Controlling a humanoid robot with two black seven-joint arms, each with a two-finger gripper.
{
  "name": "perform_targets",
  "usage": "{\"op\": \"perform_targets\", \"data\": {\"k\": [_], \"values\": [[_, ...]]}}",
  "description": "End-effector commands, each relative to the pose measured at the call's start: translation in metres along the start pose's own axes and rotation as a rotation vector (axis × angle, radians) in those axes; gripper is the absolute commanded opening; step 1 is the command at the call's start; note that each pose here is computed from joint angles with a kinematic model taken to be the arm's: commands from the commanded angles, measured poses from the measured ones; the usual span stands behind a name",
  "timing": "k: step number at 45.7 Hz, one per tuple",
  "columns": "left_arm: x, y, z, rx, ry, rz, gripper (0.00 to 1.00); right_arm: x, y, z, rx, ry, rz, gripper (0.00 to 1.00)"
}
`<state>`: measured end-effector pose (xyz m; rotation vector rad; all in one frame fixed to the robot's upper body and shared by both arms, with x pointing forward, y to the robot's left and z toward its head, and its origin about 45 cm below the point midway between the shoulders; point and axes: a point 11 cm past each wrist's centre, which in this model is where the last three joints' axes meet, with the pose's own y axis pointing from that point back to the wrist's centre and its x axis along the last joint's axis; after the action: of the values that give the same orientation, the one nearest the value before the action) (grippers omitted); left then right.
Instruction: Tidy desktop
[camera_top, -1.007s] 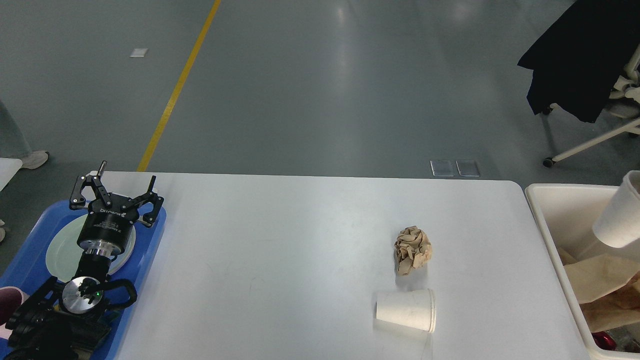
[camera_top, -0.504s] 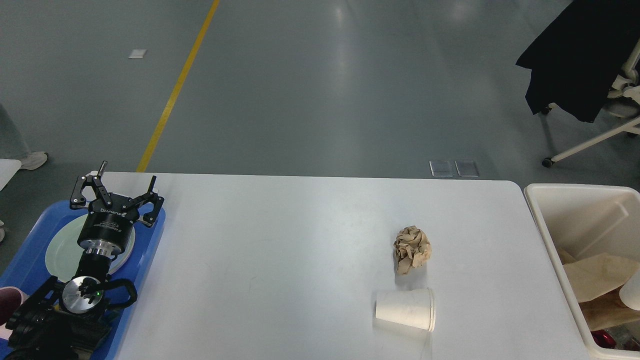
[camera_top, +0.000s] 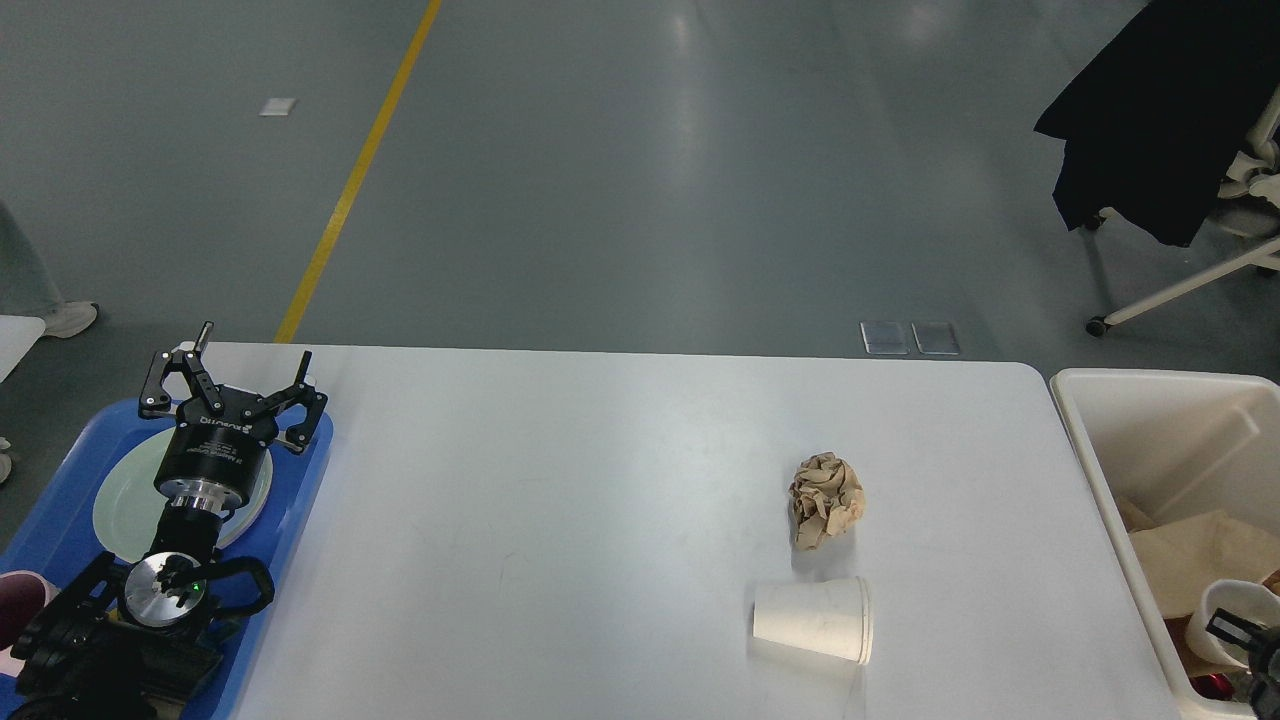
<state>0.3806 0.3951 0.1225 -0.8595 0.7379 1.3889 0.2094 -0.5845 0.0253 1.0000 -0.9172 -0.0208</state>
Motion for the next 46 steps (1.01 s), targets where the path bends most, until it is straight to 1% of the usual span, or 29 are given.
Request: {"op": "perform_targets", "data": {"k": [1,4,5,6,9,10,13,16,21,35,38,42,46], "values": [[0.000,0.000,0.000,0.000,0.000,-0.001,0.96,0.000,0.000,0.000,-0.001,-0.012,0.002,0.00],[0.000,0.000,0.000,0.000,0.000,0.001,0.96,0.000,0.000,0.001,-0.002,-0.014,0.008,0.00],[0.000,0.000,0.000,0.000,0.000,-0.001,0.96,0.000,0.000,0.002,-0.004,-0.013,0.012,0.12],[0.000,0.000,0.000,0.000,0.000,0.001,0.96,0.000,0.000,0.003,-0.007,-0.010,0.023,0.28],[0.000,0.000,0.000,0.000,0.000,-0.001,0.96,0.008,0.000,0.006,-0.008,-0.006,0.087,0.88],[-0.001,-0.001,0.000,0.000,0.000,-0.002,0.96,0.010,0.001,0.006,-0.008,-0.004,0.109,1.00],[0.000,0.000,0.000,0.000,0.000,-0.001,0.96,0.010,0.001,0.004,-0.006,-0.001,0.136,1.00],[-0.001,-0.001,0.000,0.000,0.000,-0.002,0.96,0.003,0.001,0.009,-0.012,0.010,0.124,1.00],[0.000,0.000,0.000,0.000,0.000,-0.001,0.96,0.003,0.001,0.009,-0.013,0.012,0.125,1.00],[0.000,0.000,0.000,0.000,0.000,-0.001,0.96,0.014,0.001,0.010,-0.015,0.015,0.146,1.00],[-0.001,-0.001,0.000,0.000,0.000,-0.002,0.96,0.027,0.002,0.008,-0.012,0.018,0.155,1.00],[-0.001,-0.001,0.000,0.000,0.000,-0.002,0.96,0.063,0.006,0.021,-0.037,0.001,0.171,1.00],[-0.001,-0.001,0.000,0.001,0.000,-0.002,0.96,0.090,0.011,0.024,-0.053,-0.010,0.096,1.00]]}}
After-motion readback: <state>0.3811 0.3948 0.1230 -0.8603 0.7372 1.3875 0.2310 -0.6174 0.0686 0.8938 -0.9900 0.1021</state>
